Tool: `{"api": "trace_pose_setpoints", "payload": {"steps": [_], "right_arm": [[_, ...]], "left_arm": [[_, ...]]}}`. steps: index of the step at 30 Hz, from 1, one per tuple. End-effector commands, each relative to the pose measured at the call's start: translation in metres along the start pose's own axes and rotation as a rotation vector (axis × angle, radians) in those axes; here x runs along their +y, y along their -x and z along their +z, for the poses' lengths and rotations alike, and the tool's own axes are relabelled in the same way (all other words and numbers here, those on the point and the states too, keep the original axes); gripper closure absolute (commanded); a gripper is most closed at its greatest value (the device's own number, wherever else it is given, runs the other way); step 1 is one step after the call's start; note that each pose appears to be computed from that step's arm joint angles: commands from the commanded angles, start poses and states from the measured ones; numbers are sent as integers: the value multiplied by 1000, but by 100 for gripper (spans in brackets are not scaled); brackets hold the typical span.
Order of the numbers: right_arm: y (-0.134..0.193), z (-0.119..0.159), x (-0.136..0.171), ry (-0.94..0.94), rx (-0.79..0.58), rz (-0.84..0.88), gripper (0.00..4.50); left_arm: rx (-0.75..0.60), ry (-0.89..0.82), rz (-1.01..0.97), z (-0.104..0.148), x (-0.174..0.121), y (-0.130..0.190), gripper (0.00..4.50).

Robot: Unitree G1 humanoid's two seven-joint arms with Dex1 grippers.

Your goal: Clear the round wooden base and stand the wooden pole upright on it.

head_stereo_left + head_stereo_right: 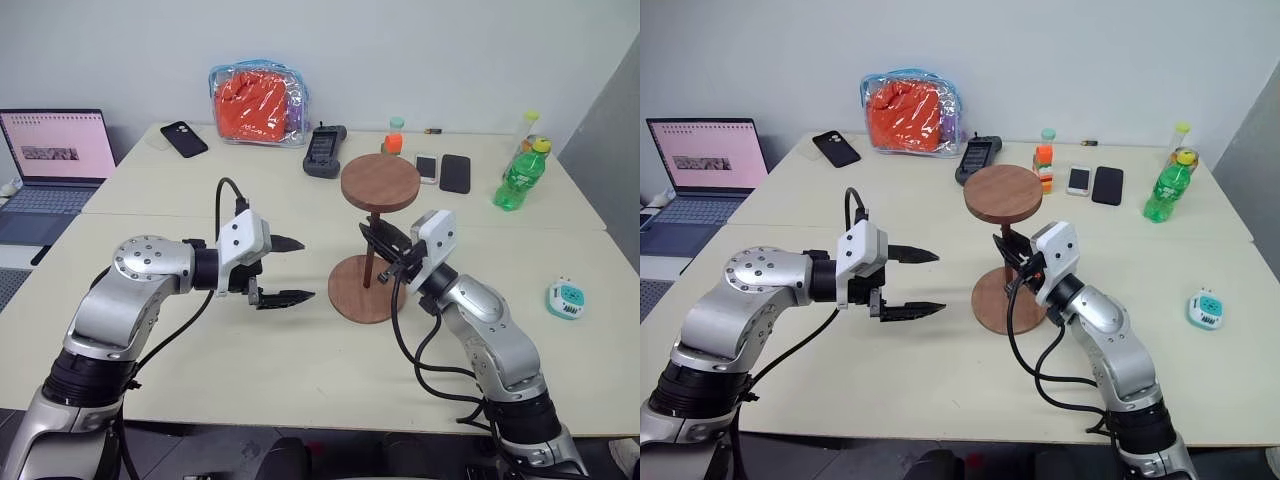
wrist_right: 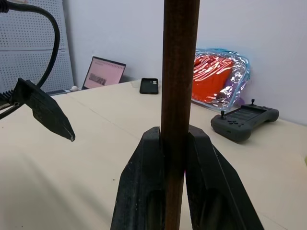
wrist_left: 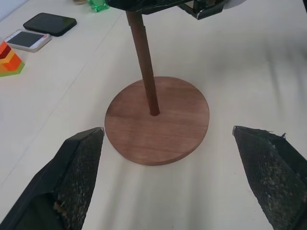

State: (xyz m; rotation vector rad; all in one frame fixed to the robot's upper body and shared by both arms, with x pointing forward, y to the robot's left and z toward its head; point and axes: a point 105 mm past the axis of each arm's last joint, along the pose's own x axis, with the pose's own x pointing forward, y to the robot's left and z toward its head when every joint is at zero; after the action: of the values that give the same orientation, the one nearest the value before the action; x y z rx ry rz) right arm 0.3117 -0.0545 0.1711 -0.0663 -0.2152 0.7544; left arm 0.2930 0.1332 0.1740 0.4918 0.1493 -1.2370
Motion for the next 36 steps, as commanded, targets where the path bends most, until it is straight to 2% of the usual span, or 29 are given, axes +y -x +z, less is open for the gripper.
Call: {"api": "trace_pose_setpoints", "payload": {"steps": [1, 3, 7, 18, 23, 26, 29, 36], "right_arm": [[18, -61, 2, -105, 255, -22, 428], [17, -56, 2, -95, 240, -23, 357], [15, -45, 8, -88, 213, 6, 273], [26, -43, 13, -49, 235, 57, 17], [45, -33, 10, 39, 253, 126, 17], [66, -15, 11, 53, 261, 212, 17], [89, 5, 8, 101, 272, 294, 17], [130, 47, -19, 147, 327, 309, 17]], "left_arm": [[-7, -40, 5, 8, 0, 2, 0], [-5, -43, 5, 8, 0, 2, 0], [-5, -46, -1, 9, -1, 2, 0], [-9, -51, -10, 8, -2, 3, 0], [-45, -51, 7, 13, 2, 6, 0], [-62, -36, 20, 18, 5, 8, 0], [-9, -21, 20, 14, 5, 11, 0], [27, -26, 23, 9, 10, 23, 0]]}}
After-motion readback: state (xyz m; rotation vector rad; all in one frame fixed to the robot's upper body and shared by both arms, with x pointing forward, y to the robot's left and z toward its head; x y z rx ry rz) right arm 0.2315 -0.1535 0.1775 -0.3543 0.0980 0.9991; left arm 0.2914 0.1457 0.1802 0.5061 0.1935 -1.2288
